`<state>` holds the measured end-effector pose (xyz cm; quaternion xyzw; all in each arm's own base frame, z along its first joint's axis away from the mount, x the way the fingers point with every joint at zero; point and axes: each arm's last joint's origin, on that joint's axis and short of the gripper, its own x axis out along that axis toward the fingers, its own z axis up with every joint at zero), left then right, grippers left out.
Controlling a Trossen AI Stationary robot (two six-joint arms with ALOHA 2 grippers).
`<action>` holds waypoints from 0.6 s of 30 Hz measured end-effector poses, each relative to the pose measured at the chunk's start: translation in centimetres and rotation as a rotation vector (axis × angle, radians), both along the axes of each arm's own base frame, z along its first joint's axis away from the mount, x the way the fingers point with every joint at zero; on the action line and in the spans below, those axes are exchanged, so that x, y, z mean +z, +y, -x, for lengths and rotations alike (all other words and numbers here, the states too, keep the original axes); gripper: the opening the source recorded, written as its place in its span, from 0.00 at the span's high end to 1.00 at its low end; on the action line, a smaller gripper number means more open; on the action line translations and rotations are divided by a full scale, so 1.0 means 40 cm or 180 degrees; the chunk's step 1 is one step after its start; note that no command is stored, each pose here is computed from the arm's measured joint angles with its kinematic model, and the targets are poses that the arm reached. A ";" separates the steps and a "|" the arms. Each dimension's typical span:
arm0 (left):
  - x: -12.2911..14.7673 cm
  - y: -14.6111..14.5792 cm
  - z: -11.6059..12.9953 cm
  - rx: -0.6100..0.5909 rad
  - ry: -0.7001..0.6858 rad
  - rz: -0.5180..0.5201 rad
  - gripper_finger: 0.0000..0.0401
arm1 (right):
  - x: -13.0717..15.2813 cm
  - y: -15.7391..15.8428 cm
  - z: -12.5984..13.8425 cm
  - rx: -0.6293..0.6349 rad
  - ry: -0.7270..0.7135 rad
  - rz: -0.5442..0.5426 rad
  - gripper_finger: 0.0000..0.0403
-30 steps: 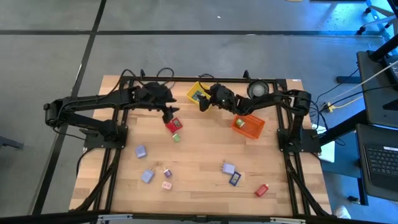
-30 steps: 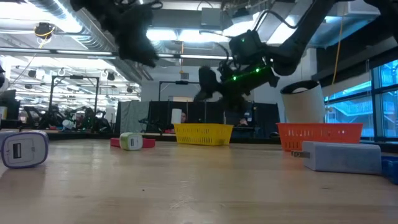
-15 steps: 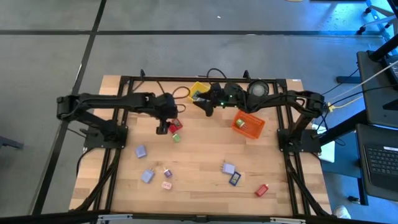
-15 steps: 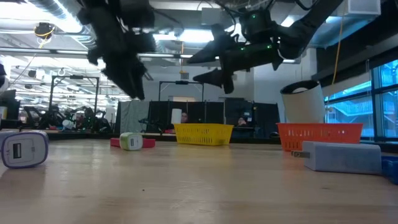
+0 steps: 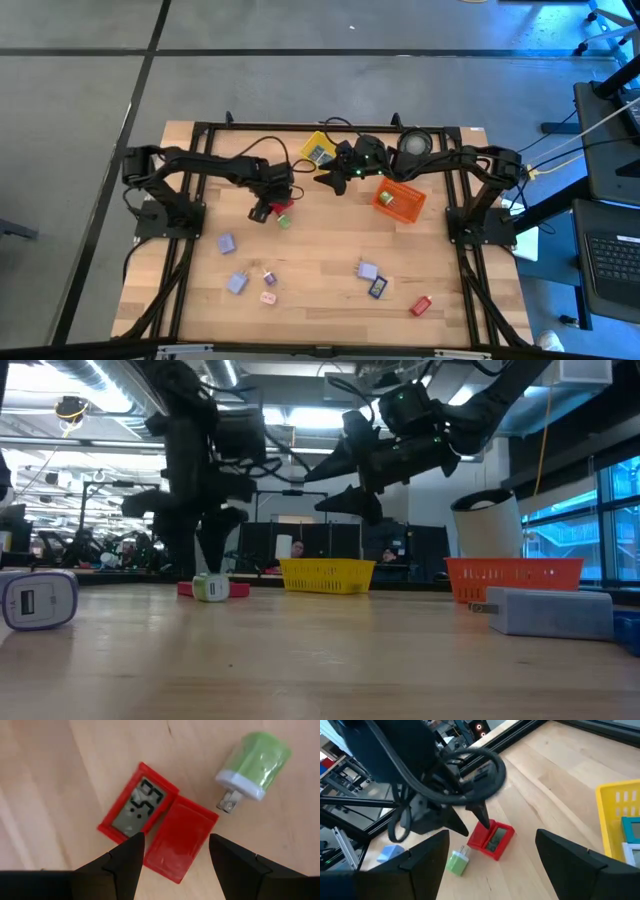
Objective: Pick & Place Office items
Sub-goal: Put the left red digital clock into the yellow bin
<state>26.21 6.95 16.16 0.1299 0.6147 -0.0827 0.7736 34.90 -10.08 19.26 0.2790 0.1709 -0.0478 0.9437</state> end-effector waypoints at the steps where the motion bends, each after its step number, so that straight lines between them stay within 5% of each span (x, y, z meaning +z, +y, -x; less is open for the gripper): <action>1: -0.007 0.000 -0.002 -0.0041 0.0034 0.0016 0.46 | 0.000 0.000 0.000 0.0000 0.0002 0.0000 0.26; 18: -0.055 -0.009 -0.009 -0.0301 0.0304 0.0053 0.53 | -0.002 0.000 0.001 0.0005 0.0034 0.0003 0.26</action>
